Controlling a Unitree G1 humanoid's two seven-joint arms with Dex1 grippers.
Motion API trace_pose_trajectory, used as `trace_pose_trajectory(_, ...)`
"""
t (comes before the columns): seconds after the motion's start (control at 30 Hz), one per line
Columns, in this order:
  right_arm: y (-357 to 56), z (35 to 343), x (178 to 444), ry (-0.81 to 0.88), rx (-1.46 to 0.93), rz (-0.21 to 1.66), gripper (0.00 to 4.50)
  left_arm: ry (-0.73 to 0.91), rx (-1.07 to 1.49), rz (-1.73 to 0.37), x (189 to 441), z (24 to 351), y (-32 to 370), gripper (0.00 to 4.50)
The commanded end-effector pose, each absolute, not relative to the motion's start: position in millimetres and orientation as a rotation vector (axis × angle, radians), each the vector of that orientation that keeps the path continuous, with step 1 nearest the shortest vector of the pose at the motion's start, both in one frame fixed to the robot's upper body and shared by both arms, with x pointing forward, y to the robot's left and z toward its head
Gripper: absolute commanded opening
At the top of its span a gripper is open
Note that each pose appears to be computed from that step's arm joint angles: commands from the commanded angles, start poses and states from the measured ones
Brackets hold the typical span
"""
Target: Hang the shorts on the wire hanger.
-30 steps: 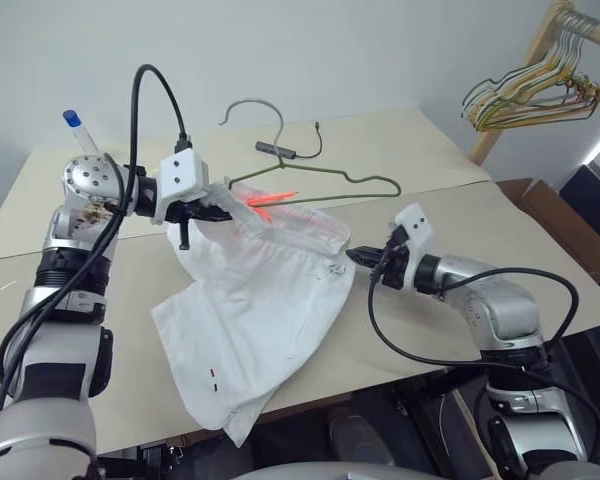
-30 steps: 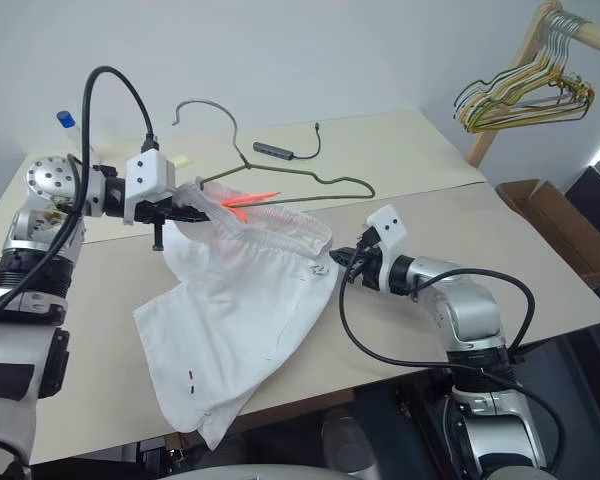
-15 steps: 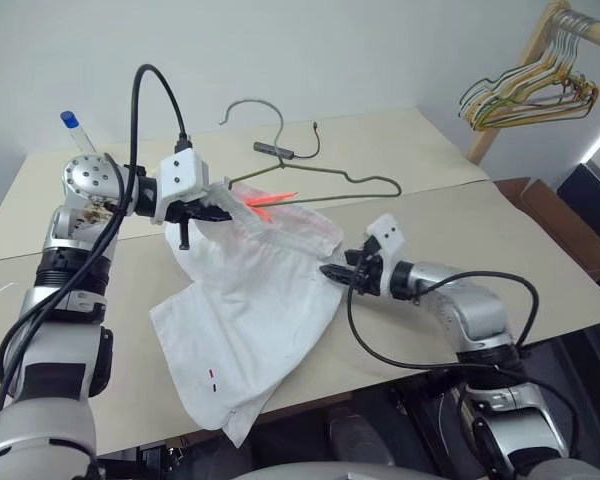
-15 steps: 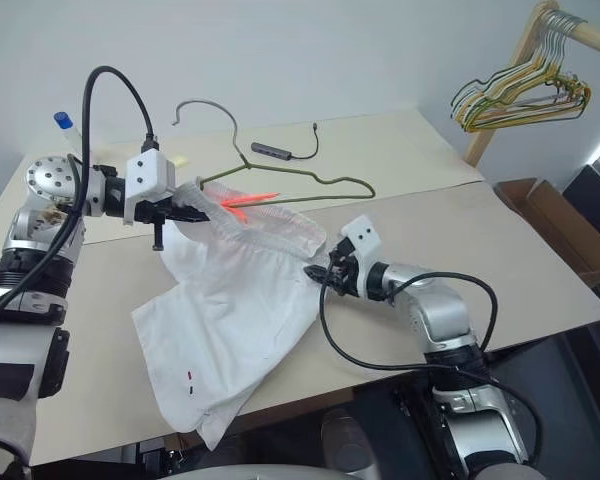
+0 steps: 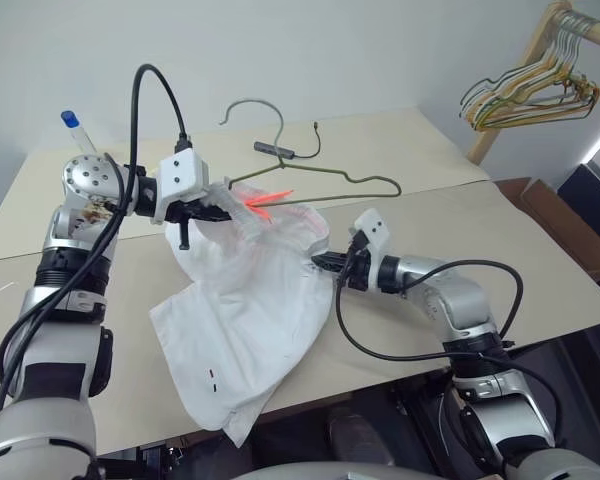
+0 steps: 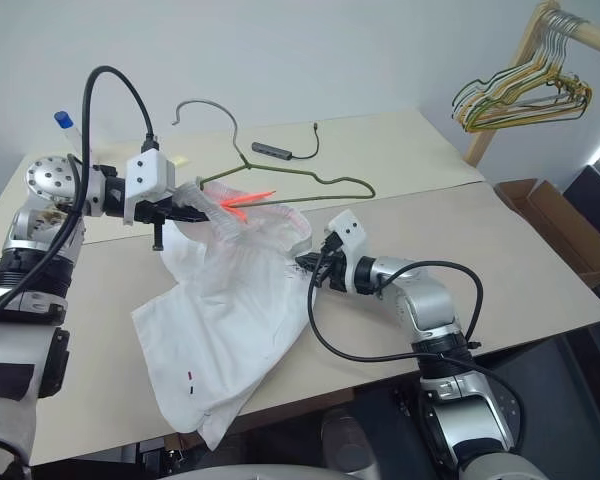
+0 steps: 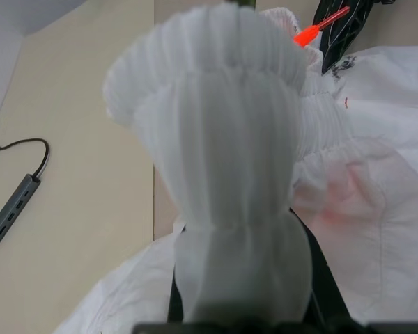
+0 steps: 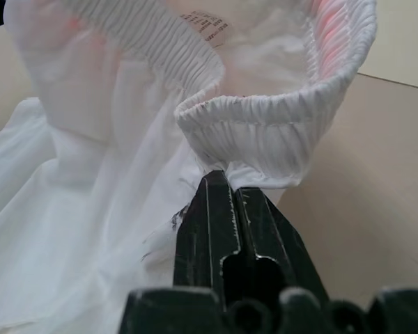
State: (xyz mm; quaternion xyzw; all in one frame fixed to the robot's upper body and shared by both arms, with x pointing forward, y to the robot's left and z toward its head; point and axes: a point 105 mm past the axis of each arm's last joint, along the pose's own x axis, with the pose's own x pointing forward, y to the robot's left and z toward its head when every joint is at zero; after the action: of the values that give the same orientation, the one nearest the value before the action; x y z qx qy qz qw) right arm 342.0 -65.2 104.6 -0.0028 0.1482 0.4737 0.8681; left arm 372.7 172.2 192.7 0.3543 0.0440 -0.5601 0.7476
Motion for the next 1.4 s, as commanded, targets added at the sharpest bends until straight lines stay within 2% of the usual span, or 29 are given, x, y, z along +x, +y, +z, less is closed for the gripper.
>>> trace_pose_trajectory(0.03, -66, 117, 345, 0.255, -0.034, 0.997, 0.07, 0.023, 0.793, -1.192, 374, 215, 174, 0.01)
trace_pose_trajectory(0.2, -81, 119, 354, 0.252, -0.05, 0.924, 0.07, 0.022, 0.794, -1.191, 373, 216, 175, 0.01)
trace_pose_trajectory(0.33, -115, 131, 362, 0.241, -0.035, 0.84, 0.07, 0.059, 0.791, -1.211, 366, 212, 185, 0.01)
trace_pose_trajectory(0.47, -152, 146, 362, 0.224, -0.051, 0.786, 0.07, 0.153, 0.849, -1.209, 359, 196, 205, 0.01)
trace_pose_trajectory(0.63, -173, 153, 360, 0.236, -0.064, 0.77, 0.07, 0.216, 0.895, -1.148, 362, 182, 223, 0.01)
trace_pose_trajectory(0.93, -178, 158, 359, 0.249, -0.045, 0.776, 0.07, 0.238, 0.962, -1.069, 370, 173, 234, 0.01)
trace_pose_trajectory(1.23, -183, 155, 362, 0.276, -0.023, 0.775, 0.07, 0.088, 0.852, -1.162, 360, 186, 222, 0.01)
trace_pose_trajectory(1.4, -184, 154, 363, 0.284, -0.02, 0.775, 0.07, 0.121, 0.886, -1.175, 358, 181, 224, 0.01)
